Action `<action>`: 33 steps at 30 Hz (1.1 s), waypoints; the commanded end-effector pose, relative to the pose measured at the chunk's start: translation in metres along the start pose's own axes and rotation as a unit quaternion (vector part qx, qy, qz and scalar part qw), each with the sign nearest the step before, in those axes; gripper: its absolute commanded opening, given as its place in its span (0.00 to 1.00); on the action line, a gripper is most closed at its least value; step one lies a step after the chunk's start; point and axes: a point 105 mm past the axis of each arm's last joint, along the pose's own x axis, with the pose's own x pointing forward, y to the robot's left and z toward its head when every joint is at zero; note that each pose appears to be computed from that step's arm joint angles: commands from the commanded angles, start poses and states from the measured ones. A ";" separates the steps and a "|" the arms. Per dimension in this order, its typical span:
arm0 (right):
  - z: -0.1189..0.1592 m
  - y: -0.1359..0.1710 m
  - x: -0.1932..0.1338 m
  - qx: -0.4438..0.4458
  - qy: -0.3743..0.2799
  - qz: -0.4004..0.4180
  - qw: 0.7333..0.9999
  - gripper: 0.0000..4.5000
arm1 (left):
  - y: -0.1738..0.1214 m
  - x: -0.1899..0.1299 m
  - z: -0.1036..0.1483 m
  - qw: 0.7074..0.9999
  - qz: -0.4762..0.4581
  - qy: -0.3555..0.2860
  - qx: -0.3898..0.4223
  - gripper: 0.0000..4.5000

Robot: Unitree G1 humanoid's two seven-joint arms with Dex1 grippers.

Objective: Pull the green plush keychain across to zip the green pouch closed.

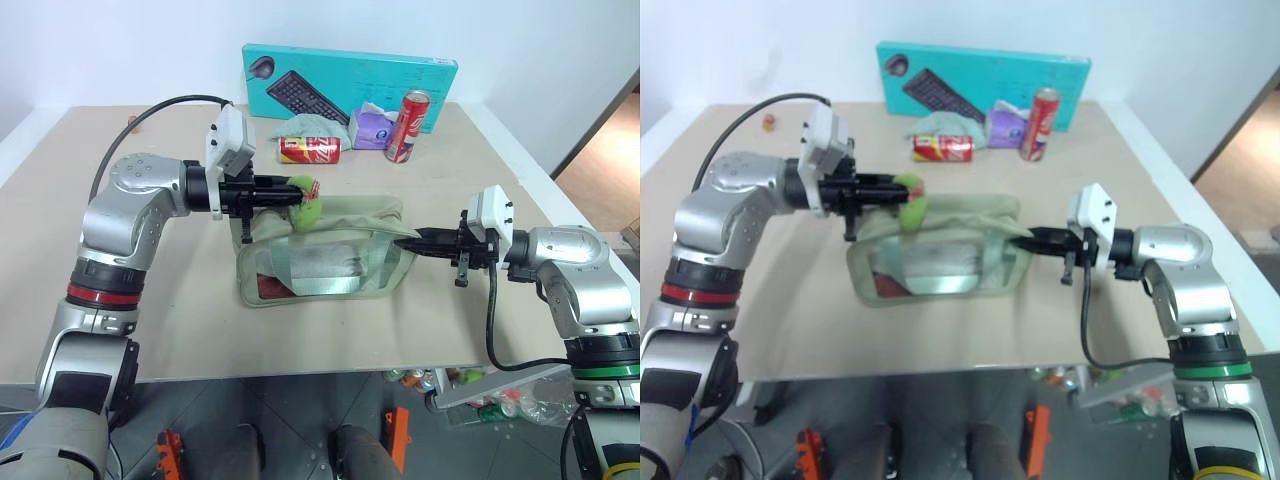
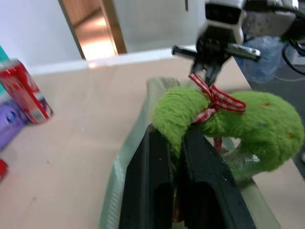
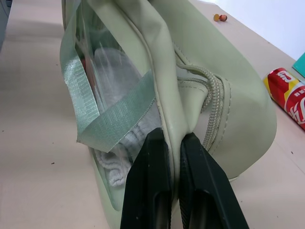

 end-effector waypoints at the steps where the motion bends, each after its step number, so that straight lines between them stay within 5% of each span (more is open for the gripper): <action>1: 0.002 -0.002 -0.004 -0.011 0.003 -0.010 1.000 0.00 | -0.003 -0.001 0.013 0.999 -0.017 0.008 0.026 0.37; 8: 0.002 -0.002 -0.001 -0.010 0.002 -0.008 1.000 0.00 | 0.001 -0.014 0.016 0.998 -0.013 0.033 0.060 0.92; 22: -0.001 -0.002 0.004 -0.010 -0.001 -0.003 1.000 0.00 | -0.004 -0.068 0.031 0.995 0.038 0.070 0.061 0.92; 33: -0.003 -0.005 0.010 -0.010 -0.007 0.004 1.000 0.00 | -0.037 -0.082 -0.004 0.981 0.185 0.006 -0.050 0.92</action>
